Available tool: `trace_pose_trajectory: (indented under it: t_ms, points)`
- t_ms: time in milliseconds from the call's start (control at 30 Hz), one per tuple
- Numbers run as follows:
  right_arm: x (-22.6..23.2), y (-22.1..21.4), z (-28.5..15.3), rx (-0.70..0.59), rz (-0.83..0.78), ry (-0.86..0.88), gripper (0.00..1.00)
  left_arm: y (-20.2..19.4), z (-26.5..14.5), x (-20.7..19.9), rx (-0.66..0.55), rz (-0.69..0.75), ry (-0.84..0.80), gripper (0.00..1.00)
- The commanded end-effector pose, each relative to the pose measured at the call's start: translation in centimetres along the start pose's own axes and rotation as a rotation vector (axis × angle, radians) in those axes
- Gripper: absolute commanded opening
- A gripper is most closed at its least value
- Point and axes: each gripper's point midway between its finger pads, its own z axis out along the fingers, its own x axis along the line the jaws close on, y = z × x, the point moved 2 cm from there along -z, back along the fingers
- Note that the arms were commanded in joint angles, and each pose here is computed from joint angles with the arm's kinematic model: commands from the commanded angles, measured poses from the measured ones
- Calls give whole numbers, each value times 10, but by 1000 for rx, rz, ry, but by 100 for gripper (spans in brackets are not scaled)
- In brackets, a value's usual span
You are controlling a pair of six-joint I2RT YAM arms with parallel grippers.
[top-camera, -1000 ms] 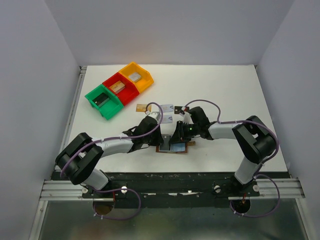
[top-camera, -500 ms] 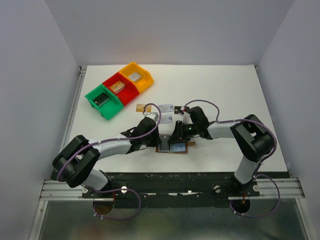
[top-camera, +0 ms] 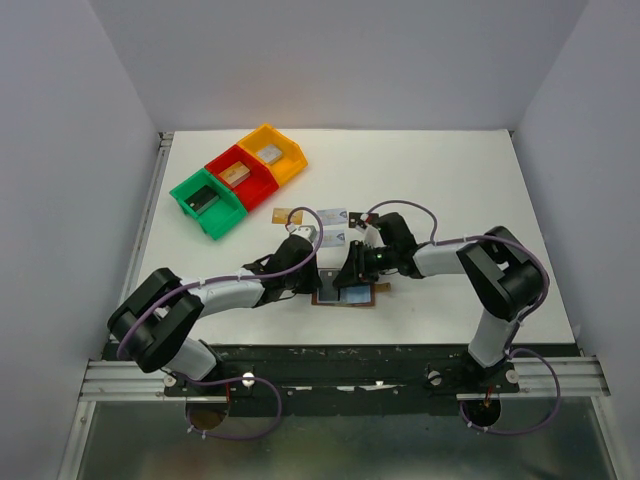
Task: Take the credit cards out of the card holder
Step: Remove the credit card from the card holder.
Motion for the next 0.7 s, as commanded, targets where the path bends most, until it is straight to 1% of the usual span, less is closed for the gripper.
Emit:
trace_pose_trajectory:
  t_ms: [0, 233, 300, 533, 667]
  points:
    - [-12, -7, 8, 15, 37, 2, 43, -18, 3, 13, 47, -7, 46, 26]
    - [1, -5, 7, 8, 22, 76, 42, -19, 3, 13, 42, -9, 40, 26]
    - [4, -7, 9, 29, 25, 110, 43, -19, 3, 12, 42, -11, 33, 26]
    - [7, -11, 12, 64, 40, 161, 48, -20, 4, 10, 42, -13, 15, 29]
    - [10, -11, 14, 74, 57, 198, 49, -19, 4, 8, 34, -10, 10, 30]
